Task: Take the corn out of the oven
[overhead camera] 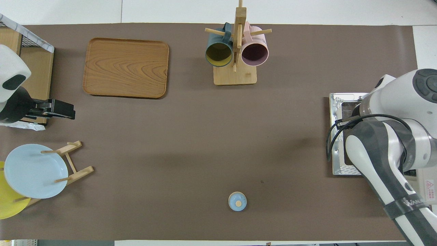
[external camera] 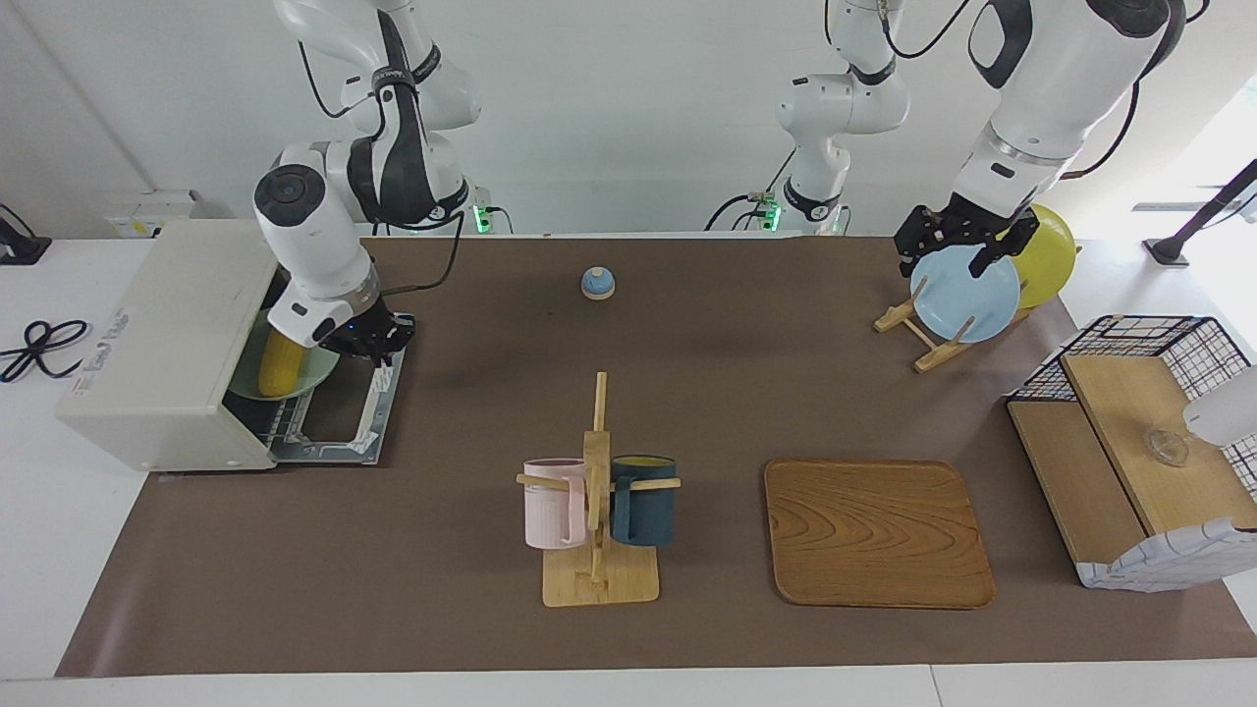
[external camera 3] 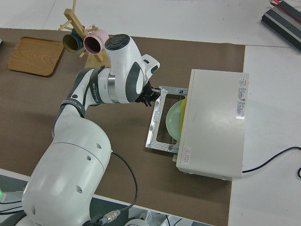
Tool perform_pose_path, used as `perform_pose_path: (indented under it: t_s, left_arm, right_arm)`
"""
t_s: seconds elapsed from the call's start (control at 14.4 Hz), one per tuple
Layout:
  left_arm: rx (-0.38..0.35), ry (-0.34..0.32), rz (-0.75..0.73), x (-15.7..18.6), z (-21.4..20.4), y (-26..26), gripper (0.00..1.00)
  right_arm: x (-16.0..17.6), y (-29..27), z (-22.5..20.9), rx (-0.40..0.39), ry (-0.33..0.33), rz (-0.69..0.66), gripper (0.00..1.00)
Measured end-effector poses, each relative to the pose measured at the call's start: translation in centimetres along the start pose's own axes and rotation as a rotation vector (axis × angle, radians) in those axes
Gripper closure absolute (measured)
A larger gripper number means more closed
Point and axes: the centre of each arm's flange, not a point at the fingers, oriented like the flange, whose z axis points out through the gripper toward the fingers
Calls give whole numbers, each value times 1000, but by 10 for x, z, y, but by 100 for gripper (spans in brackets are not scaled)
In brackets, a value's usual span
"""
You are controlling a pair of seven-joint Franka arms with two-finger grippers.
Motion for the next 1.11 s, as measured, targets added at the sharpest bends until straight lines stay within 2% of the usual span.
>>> perform_pose_path:
  t_s: [0.28, 0.56, 1.11]
  left_arm:
    - [0, 1, 0, 0, 0, 0, 0]
    - [0, 2, 0, 0, 1, 0, 0]
    - [0, -1, 0, 1, 4, 0, 0]
  right_arm:
    - [-18, 38, 22, -18, -51, 54, 81]
    - [-26, 37, 32, -13, -71, 55, 75]
    - [-40, 39, 51, -8, -45, 64, 74]
